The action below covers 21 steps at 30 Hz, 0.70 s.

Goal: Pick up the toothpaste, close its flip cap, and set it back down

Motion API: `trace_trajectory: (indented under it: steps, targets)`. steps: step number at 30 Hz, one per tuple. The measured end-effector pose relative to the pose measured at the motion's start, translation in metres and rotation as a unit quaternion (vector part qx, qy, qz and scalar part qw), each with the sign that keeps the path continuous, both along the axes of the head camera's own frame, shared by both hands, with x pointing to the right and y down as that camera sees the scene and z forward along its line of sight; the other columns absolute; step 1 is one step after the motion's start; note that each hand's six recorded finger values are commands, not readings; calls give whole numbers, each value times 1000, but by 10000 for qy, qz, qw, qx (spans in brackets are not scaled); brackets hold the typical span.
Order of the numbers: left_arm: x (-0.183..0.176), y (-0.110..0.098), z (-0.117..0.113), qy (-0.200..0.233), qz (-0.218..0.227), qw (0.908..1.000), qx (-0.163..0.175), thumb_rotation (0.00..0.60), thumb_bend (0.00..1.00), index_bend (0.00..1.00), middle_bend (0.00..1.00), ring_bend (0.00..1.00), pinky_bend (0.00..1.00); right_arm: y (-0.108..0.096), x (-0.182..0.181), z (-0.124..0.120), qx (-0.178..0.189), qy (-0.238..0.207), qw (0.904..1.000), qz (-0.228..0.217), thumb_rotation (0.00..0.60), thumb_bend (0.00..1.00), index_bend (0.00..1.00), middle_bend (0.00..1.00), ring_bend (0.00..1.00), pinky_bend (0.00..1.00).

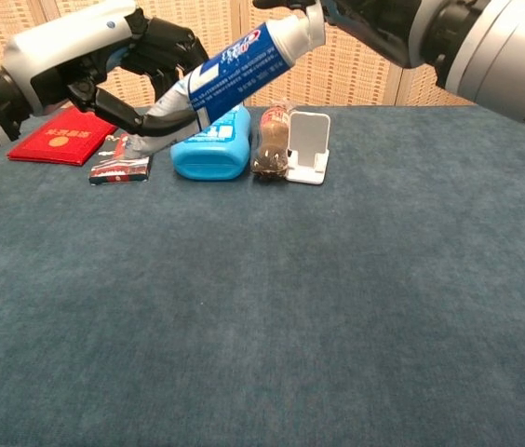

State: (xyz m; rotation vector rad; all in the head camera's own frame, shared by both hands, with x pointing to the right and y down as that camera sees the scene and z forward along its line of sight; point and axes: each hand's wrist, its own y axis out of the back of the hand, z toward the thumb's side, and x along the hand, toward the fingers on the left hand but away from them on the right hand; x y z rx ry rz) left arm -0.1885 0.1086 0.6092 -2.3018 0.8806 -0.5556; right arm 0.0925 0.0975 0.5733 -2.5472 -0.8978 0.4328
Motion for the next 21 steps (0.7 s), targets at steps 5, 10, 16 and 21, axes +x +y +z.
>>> trace_trajectory:
  steps: [5, 10, 16, 21]
  targets:
    - [3, -2, -1, 20, -21, 10000, -17, 600, 621, 741, 840, 773, 564, 0, -5, 1, -26, -9, 10000, -25, 73, 0, 0, 0, 0, 0]
    - [3, -2, 1, 68, -57, 9998, -159, 600, 621, 741, 840, 774, 565, 0, -8, 2, -20, -25, 10000, -24, 72, 0, 0, 0, 0, 0]
    - [0, -4, 3, 132, -153, 9994, -292, 600, 622, 742, 841, 773, 566, -1, -3, 2, 28, -13, 10000, 34, 70, 0, 0, 0, 0, 0]
    - [-2, -4, 4, 197, -199, 9987, -416, 600, 622, 744, 843, 775, 568, 0, -4, 3, 55, -3, 10000, 25, 68, 0, 0, 0, 0, 0]
